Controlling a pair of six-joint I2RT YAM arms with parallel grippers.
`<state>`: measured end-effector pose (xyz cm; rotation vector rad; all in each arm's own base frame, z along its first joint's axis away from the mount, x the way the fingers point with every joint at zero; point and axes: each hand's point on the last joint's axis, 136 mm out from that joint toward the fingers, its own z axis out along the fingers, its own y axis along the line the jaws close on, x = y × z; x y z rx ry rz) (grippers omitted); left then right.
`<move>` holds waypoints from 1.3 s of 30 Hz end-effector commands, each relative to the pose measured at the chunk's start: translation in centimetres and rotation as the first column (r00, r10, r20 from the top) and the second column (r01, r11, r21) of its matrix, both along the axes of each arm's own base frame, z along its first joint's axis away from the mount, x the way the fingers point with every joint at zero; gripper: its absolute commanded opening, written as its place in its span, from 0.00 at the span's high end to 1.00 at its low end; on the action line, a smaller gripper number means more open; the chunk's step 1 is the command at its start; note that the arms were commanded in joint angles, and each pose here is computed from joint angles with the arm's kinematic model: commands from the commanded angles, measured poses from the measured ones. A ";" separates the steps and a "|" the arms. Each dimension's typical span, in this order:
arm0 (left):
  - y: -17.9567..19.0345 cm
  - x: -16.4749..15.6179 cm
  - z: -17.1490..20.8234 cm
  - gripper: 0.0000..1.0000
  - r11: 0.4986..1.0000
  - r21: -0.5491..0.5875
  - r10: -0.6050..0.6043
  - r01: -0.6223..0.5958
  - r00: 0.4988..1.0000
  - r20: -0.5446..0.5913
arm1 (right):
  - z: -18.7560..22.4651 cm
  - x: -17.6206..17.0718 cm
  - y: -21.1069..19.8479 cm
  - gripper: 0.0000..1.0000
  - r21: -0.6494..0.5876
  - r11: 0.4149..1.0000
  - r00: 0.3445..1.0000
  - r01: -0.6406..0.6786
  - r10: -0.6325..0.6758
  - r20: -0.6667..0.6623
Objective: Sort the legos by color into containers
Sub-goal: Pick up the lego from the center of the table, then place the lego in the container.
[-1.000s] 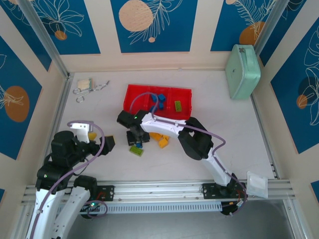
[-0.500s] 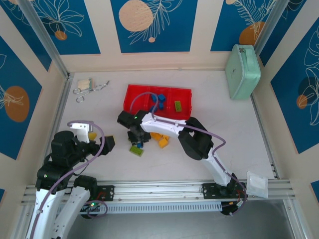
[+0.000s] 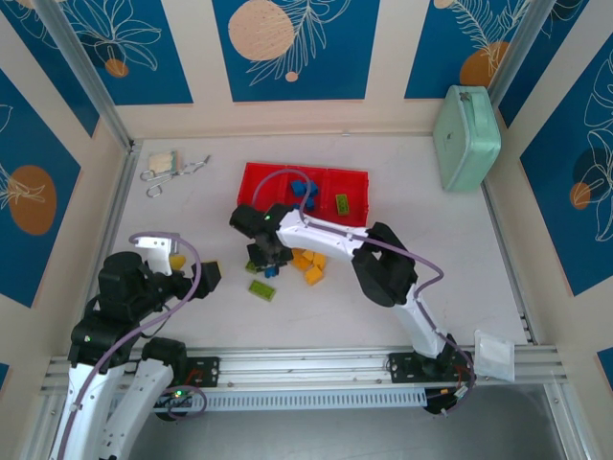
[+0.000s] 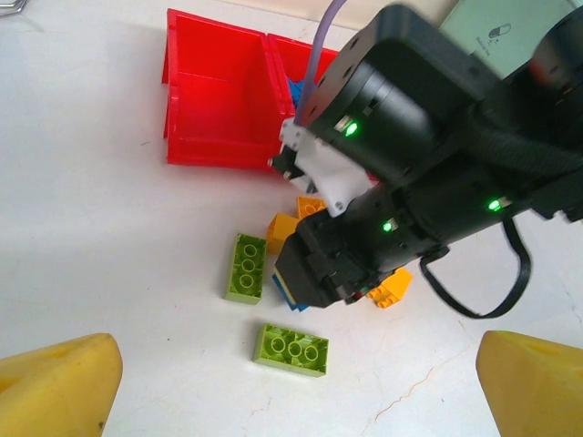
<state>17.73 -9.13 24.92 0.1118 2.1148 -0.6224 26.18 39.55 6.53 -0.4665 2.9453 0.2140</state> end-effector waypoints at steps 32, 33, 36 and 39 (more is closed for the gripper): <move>-0.2 0.1 0.0 0.01 1.000 -0.005 -0.010 0.010 1.000 0.010 | 5.2 21.9 -7.2 0.64 0.105 0.988 0.961 0.113 -0.135 0.241; -0.2 0.1 0.0 0.01 1.000 -0.005 -0.009 0.009 1.000 0.009 | 5.0 22.1 -7.3 0.63 0.108 0.987 0.960 0.120 -0.143 0.239; -0.2 0.1 0.0 0.01 1.000 -0.004 -0.011 0.011 1.000 0.008 | 4.3 22.4 -7.5 0.58 0.110 0.985 0.960 0.136 -0.159 0.231; -0.2 0.2 0.0 0.01 1.000 -0.003 -0.008 0.008 1.000 0.007 | 3.9 22.4 -7.7 0.47 0.099 0.985 0.960 0.141 -0.160 0.230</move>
